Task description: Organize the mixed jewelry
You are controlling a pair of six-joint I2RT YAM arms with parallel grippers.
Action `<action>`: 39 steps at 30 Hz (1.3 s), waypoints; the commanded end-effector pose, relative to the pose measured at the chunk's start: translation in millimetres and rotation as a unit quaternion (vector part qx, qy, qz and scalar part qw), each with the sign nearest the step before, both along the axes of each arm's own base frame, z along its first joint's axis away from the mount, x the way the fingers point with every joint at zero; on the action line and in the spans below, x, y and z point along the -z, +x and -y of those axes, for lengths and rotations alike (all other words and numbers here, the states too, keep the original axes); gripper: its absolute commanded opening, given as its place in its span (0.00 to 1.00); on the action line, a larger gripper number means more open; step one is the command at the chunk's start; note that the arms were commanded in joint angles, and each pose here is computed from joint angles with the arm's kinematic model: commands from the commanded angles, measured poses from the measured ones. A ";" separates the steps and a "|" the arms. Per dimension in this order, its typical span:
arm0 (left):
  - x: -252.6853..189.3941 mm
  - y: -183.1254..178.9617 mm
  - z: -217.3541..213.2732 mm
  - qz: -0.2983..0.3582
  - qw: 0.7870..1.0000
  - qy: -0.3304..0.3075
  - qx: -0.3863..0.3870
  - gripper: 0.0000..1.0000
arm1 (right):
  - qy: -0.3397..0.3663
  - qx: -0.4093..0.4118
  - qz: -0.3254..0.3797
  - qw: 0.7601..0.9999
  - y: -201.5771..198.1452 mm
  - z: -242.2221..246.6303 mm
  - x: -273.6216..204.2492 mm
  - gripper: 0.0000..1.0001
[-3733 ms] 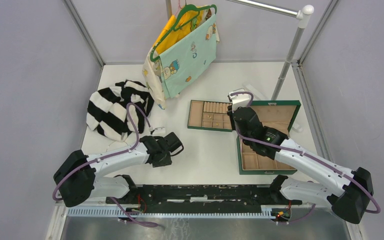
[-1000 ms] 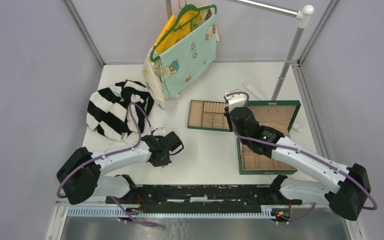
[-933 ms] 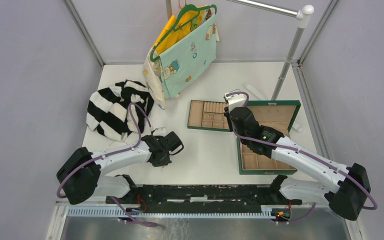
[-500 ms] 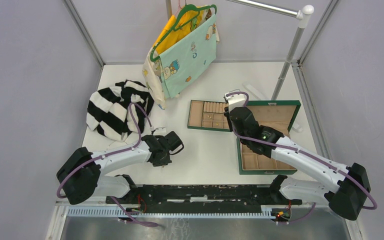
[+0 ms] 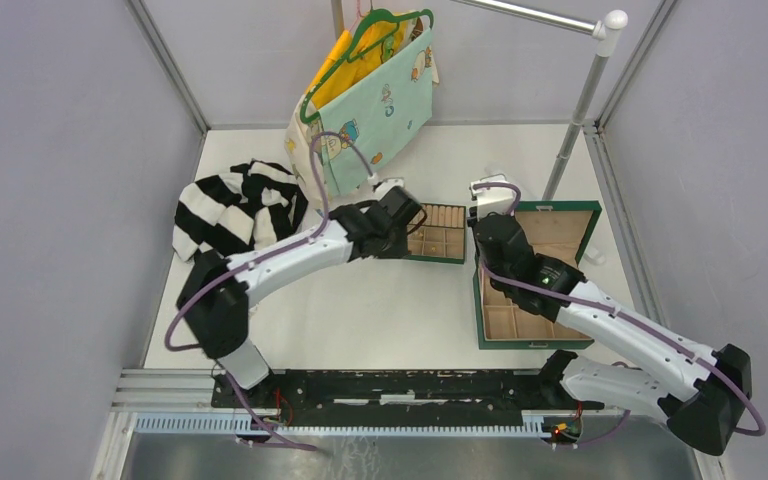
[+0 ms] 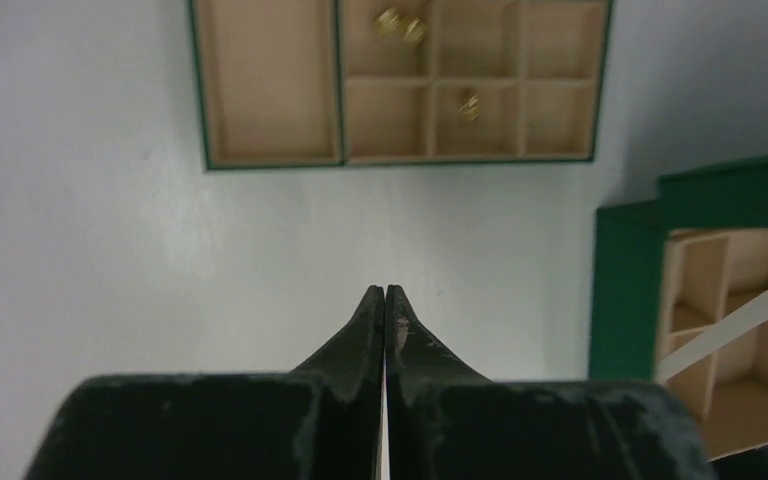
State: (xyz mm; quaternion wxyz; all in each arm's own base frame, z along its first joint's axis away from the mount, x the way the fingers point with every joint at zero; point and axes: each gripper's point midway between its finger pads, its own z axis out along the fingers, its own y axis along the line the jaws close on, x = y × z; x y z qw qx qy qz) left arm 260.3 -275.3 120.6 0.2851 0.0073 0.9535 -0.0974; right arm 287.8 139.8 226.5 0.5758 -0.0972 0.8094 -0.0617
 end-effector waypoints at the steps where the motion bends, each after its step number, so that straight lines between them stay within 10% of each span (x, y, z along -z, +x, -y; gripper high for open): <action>1: -17.4 51.3 70.8 0.046 0.996 -0.040 0.060 0.02 | 0.018 0.030 0.028 0.999 -2.5 14.2 -23.8 0.32; 21: 69.6 95.6 144.4 0.002 0.996 -0.054 0.072 0.02 | -0.001 0.039 0.018 0.999 -15.6 32.4 -15.3 0.34; 24: 70.9 93.6 141.0 -0.002 0.996 -0.050 0.068 0.20 | 0.000 0.037 0.017 0.999 -15.5 31.3 -13.8 0.34; 31: 36.8 86.6 128.3 0.029 0.996 -0.046 0.065 0.40 | 0.005 0.024 0.011 1.000 -14.3 24.2 -8.2 0.34; 39: -21.6 53.6 92.9 0.071 0.995 -0.039 0.064 0.40 | 0.009 0.007 0.008 1.000 -11.7 15.4 -1.6 0.33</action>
